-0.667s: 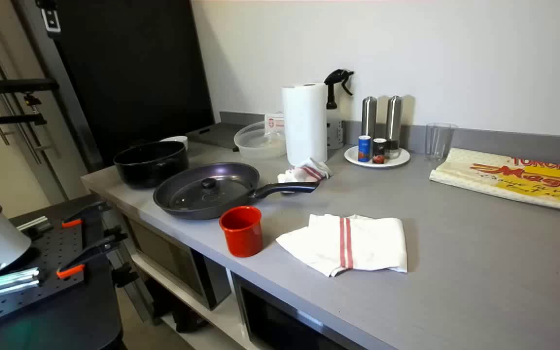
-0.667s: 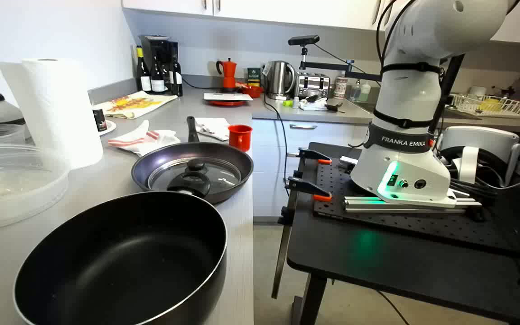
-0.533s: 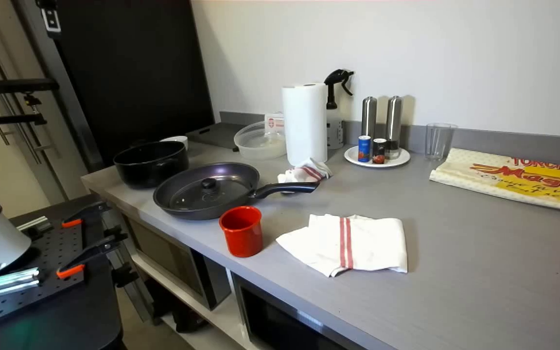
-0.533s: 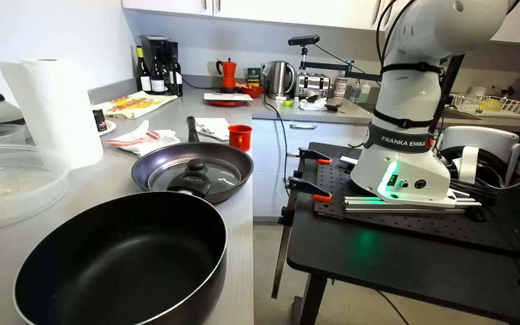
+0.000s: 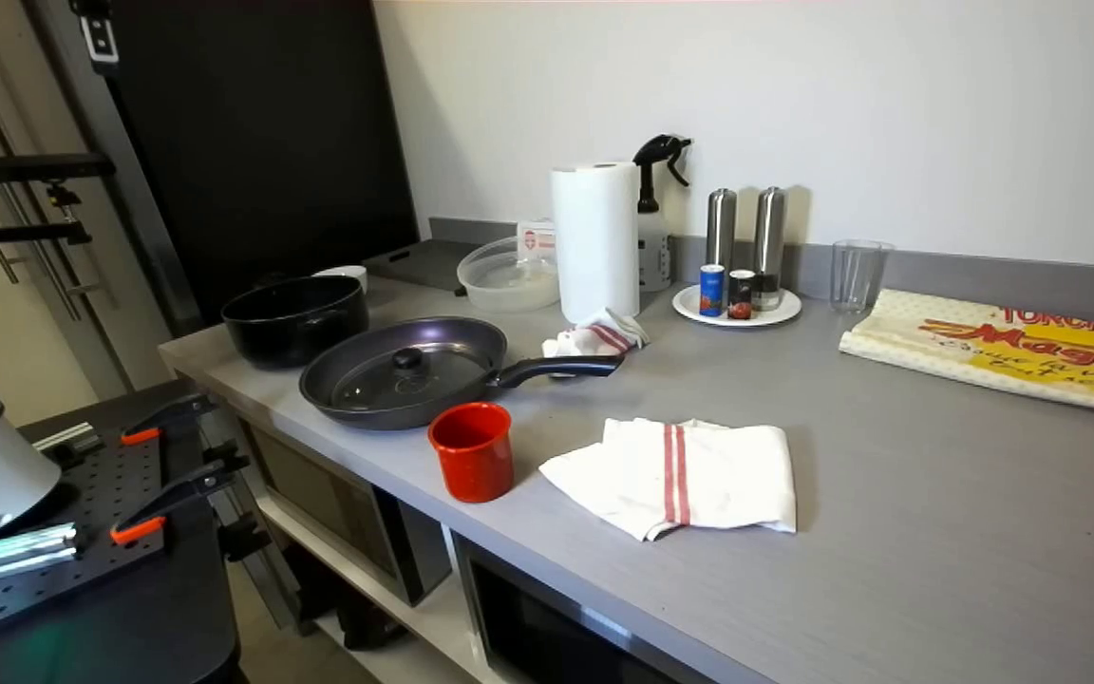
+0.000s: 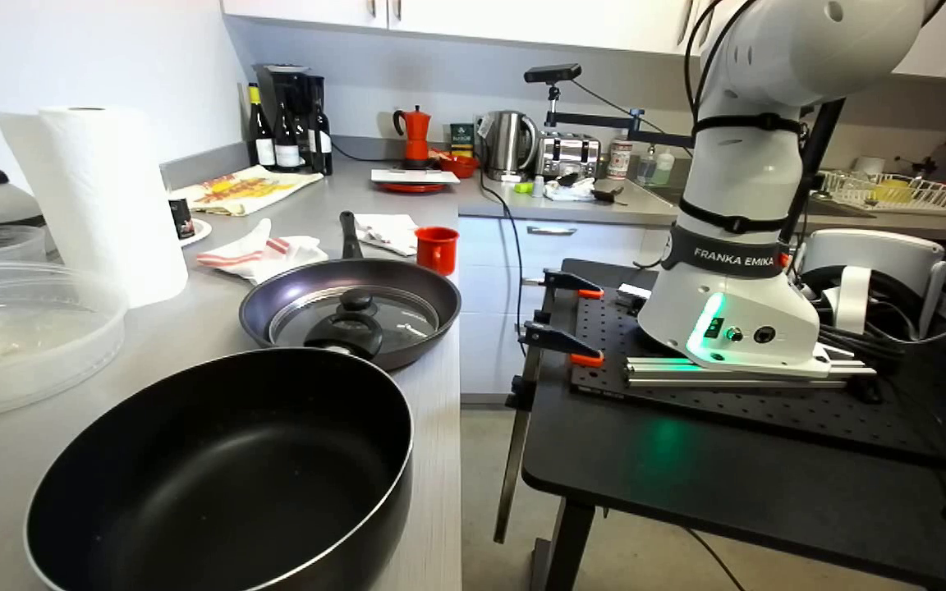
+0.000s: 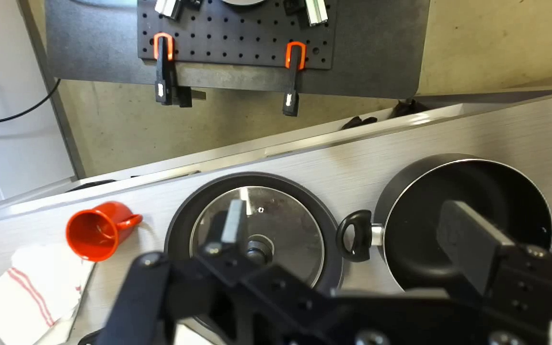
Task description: Cover the pot with the lid in the pan
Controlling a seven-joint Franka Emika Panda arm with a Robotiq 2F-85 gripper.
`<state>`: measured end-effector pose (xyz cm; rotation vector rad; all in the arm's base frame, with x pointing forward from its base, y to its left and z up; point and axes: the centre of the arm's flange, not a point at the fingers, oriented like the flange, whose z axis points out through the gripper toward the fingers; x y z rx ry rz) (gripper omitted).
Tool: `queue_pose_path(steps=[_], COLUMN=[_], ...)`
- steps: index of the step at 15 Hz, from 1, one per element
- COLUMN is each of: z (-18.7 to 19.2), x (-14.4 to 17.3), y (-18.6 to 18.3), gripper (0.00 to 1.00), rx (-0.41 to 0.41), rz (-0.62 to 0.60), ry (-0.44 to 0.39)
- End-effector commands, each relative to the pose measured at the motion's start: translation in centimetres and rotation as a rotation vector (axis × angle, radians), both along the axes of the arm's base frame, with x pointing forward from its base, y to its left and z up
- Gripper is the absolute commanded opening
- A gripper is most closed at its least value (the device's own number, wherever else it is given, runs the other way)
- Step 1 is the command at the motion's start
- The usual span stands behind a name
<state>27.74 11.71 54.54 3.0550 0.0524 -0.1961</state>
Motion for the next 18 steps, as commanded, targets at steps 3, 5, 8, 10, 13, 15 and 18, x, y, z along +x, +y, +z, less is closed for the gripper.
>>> queue_pose_path(steps=[3, 5, 8, 10, 13, 15, 18], z=[-0.5, -1.1, -2.3, -3.3, -5.1, -6.5, -8.7], x=[3.5, 5.5, 9.1, 11.6, 15.3, 17.6, 20.7], y=[-2.7, -4.5, -7.4, -9.2, -11.0, -11.7, -12.2], gripper=[1.0, 1.0, 1.0, 1.0, 1.0, 1.0, 1.0], rx=[-0.018, -0.008, 0.002, 0.009, 0.031, 0.043, 0.052], rz=[-0.007, -0.013, -0.02, -0.02, -0.003, 0.012, 0.023], ry=[0.061, 0.103, 0.135, 0.163, 0.166, 0.153, 0.12])
